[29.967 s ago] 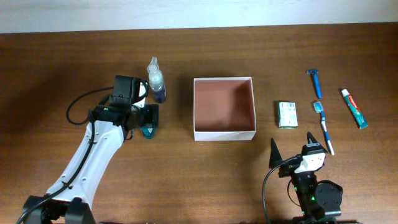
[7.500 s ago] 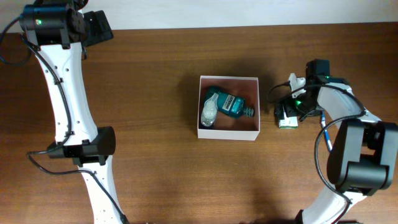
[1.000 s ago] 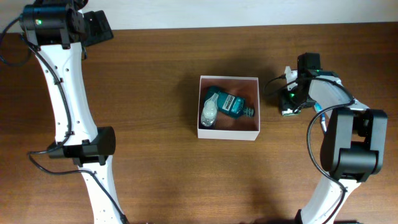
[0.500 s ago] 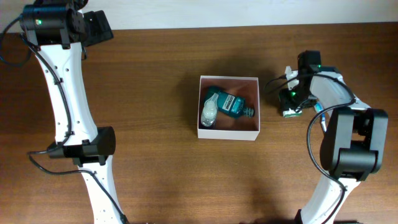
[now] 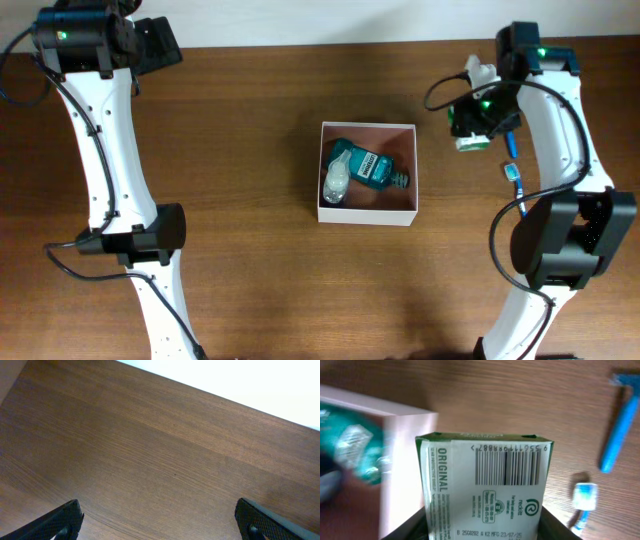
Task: Pack container
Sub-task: 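Lift the soap box with the right gripper and carry it toward the box, then lower the soap box into the box beside the Listerine and release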
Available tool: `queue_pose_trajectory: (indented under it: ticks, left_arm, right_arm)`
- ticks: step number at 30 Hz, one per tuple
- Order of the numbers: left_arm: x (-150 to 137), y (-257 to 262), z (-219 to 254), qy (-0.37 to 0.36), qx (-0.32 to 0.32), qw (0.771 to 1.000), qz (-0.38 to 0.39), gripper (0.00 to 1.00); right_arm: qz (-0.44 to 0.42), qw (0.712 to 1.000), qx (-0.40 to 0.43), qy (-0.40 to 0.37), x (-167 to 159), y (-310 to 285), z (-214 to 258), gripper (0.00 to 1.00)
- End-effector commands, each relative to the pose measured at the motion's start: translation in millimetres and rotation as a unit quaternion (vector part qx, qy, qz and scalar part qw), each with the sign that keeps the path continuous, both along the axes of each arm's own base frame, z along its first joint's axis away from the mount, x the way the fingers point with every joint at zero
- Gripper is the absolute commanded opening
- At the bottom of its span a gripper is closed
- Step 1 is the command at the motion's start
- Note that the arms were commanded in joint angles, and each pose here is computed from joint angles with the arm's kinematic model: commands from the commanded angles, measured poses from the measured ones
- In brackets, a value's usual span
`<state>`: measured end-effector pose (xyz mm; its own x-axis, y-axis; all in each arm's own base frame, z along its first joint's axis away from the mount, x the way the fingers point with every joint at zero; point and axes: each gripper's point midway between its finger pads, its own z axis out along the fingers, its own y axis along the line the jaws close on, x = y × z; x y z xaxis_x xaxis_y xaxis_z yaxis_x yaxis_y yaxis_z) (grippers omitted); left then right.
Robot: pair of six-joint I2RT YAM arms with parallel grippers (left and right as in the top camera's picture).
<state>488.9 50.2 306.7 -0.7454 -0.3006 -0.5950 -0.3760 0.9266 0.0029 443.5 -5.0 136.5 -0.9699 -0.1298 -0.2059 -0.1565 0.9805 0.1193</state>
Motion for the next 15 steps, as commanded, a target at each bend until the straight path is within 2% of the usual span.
queue_pose_trajectory:
  ticks: [1,15]
  left_arm:
    - [-4.1,-0.1,8.3,-0.01,-0.006,1.0,0.004,1.0]
    - [-4.1,-0.1,8.3,-0.01,-0.006,1.0,0.004,0.99]
  right_arm:
    - [0.037,0.998,0.046,-0.021,3.2,47.0,30.1,0.5]
    - [0.058,0.996,0.053,0.05,-38.2,114.4,38.3,0.51]
